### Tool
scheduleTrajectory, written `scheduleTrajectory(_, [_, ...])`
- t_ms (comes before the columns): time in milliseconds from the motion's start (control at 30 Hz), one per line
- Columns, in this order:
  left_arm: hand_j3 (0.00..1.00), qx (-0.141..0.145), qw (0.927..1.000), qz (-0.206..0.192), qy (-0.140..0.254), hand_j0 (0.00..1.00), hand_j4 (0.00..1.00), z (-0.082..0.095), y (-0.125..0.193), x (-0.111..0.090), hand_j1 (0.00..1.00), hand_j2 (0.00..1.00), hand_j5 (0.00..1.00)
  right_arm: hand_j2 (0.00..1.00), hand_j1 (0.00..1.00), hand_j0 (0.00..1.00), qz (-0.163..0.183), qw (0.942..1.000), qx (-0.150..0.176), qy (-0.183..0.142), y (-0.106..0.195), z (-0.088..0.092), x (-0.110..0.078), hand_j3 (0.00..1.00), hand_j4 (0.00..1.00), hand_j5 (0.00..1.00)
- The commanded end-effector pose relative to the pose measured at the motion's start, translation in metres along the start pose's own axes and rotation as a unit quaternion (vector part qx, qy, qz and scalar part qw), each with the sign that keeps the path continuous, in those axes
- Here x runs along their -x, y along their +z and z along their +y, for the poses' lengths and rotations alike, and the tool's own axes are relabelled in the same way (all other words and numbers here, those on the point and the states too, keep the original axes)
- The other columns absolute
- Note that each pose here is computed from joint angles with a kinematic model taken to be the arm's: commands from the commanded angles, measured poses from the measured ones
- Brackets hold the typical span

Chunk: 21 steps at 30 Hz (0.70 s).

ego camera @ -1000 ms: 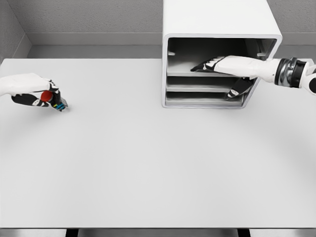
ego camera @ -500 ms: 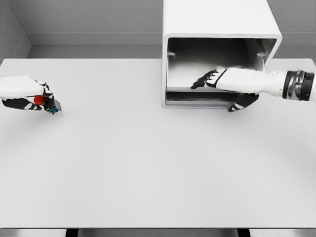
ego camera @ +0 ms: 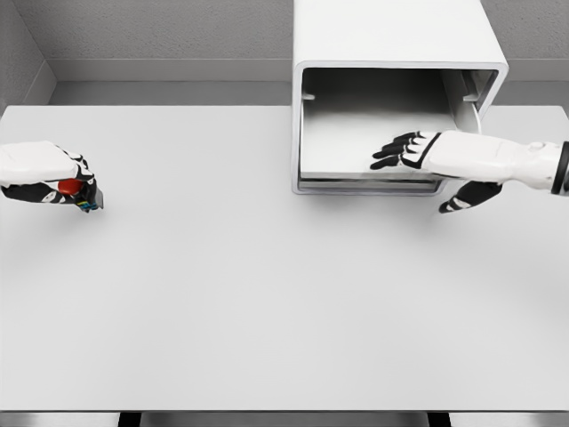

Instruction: Slide open multi-storey tabletop storage cabinets and put open load switch and slide close multi-storey tabletop storage cabinets

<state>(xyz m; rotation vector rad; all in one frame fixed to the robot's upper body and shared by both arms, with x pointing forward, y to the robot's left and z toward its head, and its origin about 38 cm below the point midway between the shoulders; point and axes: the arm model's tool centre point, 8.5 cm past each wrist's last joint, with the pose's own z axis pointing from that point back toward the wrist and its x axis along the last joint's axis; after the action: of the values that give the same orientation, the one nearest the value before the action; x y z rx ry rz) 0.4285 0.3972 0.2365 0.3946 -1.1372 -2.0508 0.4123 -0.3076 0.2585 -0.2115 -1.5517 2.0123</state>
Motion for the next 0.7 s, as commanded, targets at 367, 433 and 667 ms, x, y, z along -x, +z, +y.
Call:
scheduleTrajectory(367, [0.45,-0.002,1.0000,-0.003,-0.005,0.45,0.45,0.003,0.003,-0.003,0.45,0.45,0.45,1.00,1.00,1.00,0.096,0.9946,-0.032,-0.025,-0.006,0.008,0.012,1.00,1.00,1.00])
scheduleTrajectory(433, [0.45,-0.002,1.0000,-0.003,-0.005,0.45,0.45,0.003,0.003,-0.003,0.45,0.45,0.45,1.00,1.00,1.00,0.083,0.9956,-0.042,-0.008,-0.013,0.010,0.001,1.00,1.00,1.00])
scheduleTrajectory(667, [0.45,-0.002,0.9999,-0.004,-0.010,0.45,0.45,0.005,0.005,-0.006,0.45,0.45,0.45,1.00,1.00,1.00,0.051,0.9975,-0.046,0.019,-0.017,0.009,-0.025,1.00,1.00,1.00])
